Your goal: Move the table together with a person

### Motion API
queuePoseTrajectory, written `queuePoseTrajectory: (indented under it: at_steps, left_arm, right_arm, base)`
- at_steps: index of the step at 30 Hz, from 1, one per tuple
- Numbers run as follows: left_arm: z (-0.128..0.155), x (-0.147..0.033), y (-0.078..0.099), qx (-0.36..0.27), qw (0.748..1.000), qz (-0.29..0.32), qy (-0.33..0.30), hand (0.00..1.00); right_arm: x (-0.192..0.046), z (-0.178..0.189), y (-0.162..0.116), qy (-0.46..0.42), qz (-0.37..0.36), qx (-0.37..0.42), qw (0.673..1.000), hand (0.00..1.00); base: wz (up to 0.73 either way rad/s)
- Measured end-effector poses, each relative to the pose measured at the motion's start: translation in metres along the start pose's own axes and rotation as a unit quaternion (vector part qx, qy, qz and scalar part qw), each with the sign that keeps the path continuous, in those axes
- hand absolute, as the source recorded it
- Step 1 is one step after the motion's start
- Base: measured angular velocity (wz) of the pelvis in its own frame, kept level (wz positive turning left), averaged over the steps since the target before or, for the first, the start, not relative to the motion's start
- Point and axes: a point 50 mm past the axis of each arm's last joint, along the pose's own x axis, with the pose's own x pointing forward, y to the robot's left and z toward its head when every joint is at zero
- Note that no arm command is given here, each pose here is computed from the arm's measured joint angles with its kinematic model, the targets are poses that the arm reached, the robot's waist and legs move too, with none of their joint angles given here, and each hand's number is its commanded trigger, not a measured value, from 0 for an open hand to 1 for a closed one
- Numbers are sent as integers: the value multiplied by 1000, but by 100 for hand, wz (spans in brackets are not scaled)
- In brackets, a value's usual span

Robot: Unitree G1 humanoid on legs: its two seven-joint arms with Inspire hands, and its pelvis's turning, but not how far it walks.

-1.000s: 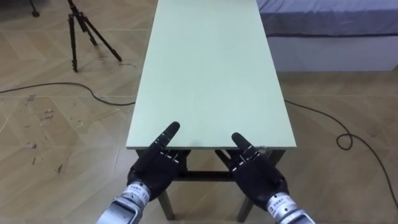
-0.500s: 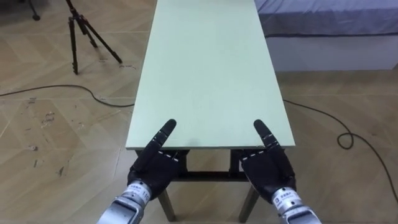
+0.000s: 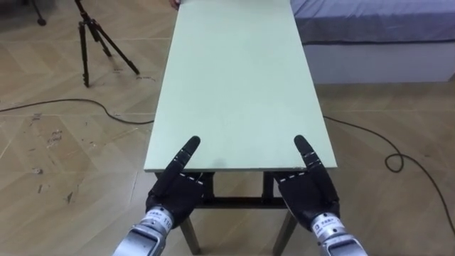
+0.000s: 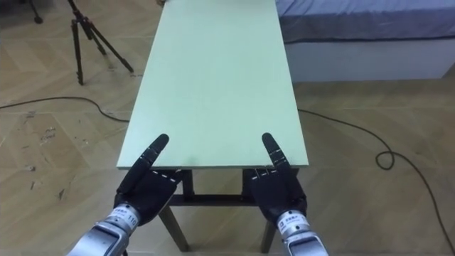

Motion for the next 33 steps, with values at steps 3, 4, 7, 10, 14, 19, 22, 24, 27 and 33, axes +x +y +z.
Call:
queuePoseTrajectory:
  at_steps: [3, 4, 7, 10, 14, 19, 22, 24, 27, 33]
  left_arm:
    - [2, 0, 1, -2, 1000, 5, -4, 100]
    - [1, 0, 1, -2, 1000, 6, -3, 100]
    - [-1, 0, 0, -5, 1000, 13, -2, 100]
    - [-4, 1, 3, -10, 999, 43, 0, 100]
    - [-5, 0, 7, -13, 997, 71, -3, 100]
    - [-8, -1, 8, -12, 997, 78, -3, 100]
    - [-8, -1, 8, 1, 997, 79, -6, 100]
    - [-10, 0, 8, 3, 997, 79, -9, 100]
    - [-10, 0, 8, 5, 997, 79, -9, 100]
    - [-11, 0, 7, 4, 997, 76, -9, 100]
  right_arm:
    - [0, -1, -1, 0, -8, 1, 1000, 100]
    - [0, -1, -2, 0, -18, 1, 1000, 100]
    - [0, -1, -7, -3, -60, 1, 998, 100]
    - [-2, -3, -11, 0, -82, 1, 997, 100]
    - [-4, -7, -13, 5, -84, -4, 996, 100]
    - [-5, -7, -14, 3, -86, -5, 996, 100]
    - [-4, -7, -14, 3, -86, -3, 996, 100]
    - [-4, -6, -13, 0, -86, -3, 996, 100]
    - [-4, -6, -14, -1, -86, -3, 996, 100]
    - [-4, -5, -13, -5, -80, -6, 997, 100]
  base:
    - [0]
    - [0]
    - [0]
    - [0]
    - [-5]
    - [-6]
    - [3]
    - [-2]
    - [0]
    - [0]
